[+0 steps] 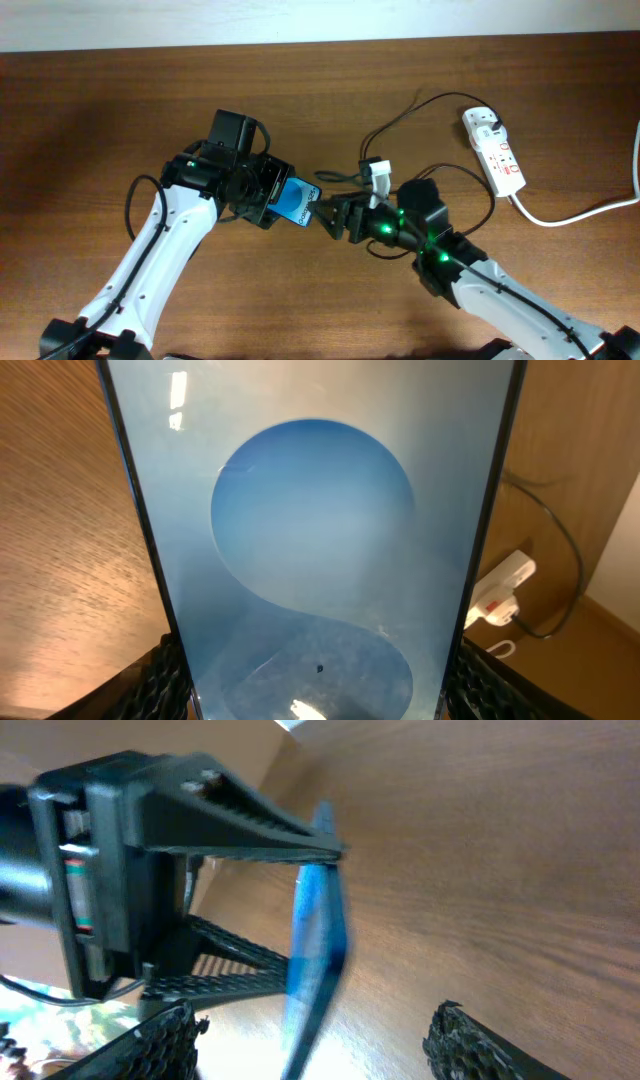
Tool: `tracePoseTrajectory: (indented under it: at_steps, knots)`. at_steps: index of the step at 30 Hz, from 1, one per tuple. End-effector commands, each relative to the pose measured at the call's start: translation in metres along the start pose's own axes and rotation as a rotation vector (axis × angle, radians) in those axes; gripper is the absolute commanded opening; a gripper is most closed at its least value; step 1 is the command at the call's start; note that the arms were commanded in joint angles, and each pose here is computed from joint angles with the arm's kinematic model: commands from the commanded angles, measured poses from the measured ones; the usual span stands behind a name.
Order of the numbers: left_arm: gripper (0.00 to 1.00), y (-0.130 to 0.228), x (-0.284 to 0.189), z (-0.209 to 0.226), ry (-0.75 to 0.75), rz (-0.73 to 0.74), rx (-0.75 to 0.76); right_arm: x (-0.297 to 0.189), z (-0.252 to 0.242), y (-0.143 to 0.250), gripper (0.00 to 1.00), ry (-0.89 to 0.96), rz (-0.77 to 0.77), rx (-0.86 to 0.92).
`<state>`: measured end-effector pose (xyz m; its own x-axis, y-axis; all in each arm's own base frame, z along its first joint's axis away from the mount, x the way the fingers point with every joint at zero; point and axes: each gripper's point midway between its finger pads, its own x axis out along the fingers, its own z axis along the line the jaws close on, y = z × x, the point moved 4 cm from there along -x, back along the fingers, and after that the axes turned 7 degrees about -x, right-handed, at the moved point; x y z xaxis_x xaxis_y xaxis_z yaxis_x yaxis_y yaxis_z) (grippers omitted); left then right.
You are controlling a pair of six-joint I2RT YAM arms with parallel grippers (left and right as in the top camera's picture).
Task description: Plug charger to phone and switch on socket
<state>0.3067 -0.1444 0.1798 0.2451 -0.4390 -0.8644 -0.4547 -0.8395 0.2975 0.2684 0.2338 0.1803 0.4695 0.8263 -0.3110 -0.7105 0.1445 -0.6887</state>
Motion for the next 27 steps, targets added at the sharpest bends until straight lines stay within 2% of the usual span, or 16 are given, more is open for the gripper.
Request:
tracePoseTrajectory:
  at_steps: [1, 2, 8, 10, 12, 13, 15, 16, 17, 21, 22, 24, 25, 27]
  knots:
    - [0.20, 0.007, -0.011, -0.015, 0.078, 0.034, -0.005, 0.007, 0.006, -0.009, 0.71, 0.085, -0.095, -0.033]
    - [0.20, 0.010, -0.012, -0.019, 0.098, 0.056, 0.004, 0.009, 0.007, -0.010, 0.64, 0.095, -0.112, -0.039]
    - [0.20, 0.027, -0.010, -0.022, 0.110, 0.129, 0.039, 0.021, 0.004, -0.012, 0.47, 0.066, -0.145, 0.025]
    - [0.20, 0.034, -0.009, -0.025, 0.122, 0.138, 0.064, 0.023, 0.002, -0.009, 0.35, 0.069, -0.135, 0.028]
    - [0.20, 0.038, -0.008, -0.026, 0.125, 0.143, 0.075, 0.023, 0.004, -0.011, 0.32, 0.057, -0.140, 0.024]
    - [0.21, 0.039, -0.008, -0.026, 0.127, 0.144, 0.078, 0.023, 0.004, -0.011, 0.27, 0.056, -0.140, 0.023]
    - [0.23, 0.041, -0.007, -0.026, 0.126, 0.148, 0.084, 0.023, 0.005, -0.010, 0.10, 0.045, -0.134, 0.031]
    - [0.23, 0.042, -0.007, -0.026, 0.125, 0.149, 0.086, 0.023, 0.006, -0.010, 0.04, 0.042, -0.131, 0.035]
    - [0.24, 0.042, -0.007, -0.026, 0.125, 0.149, 0.087, 0.023, 0.006, -0.010, 0.04, 0.040, -0.132, 0.054]
    - [0.41, 0.046, -0.008, -0.026, 0.125, 0.177, 0.089, 0.023, 0.010, -0.012, 0.04, 0.010, -0.134, 0.132]
    - [0.54, 0.048, -0.008, -0.026, 0.126, 0.193, 0.095, 0.023, 0.011, -0.013, 0.04, 0.003, -0.139, 0.161]
    - [0.95, 0.049, -0.008, -0.026, 0.134, 0.197, 0.155, 0.022, 0.011, -0.013, 0.04, -0.001, -0.139, 0.221]
    - [0.99, 0.048, -0.009, -0.027, 0.144, 0.193, 0.196, 0.023, 0.009, -0.010, 0.04, 0.010, -0.127, 0.236]
    - [0.99, 0.048, -0.009, -0.029, 0.163, 0.179, 0.297, 0.022, 0.000, -0.004, 0.04, 0.042, -0.101, 0.385]
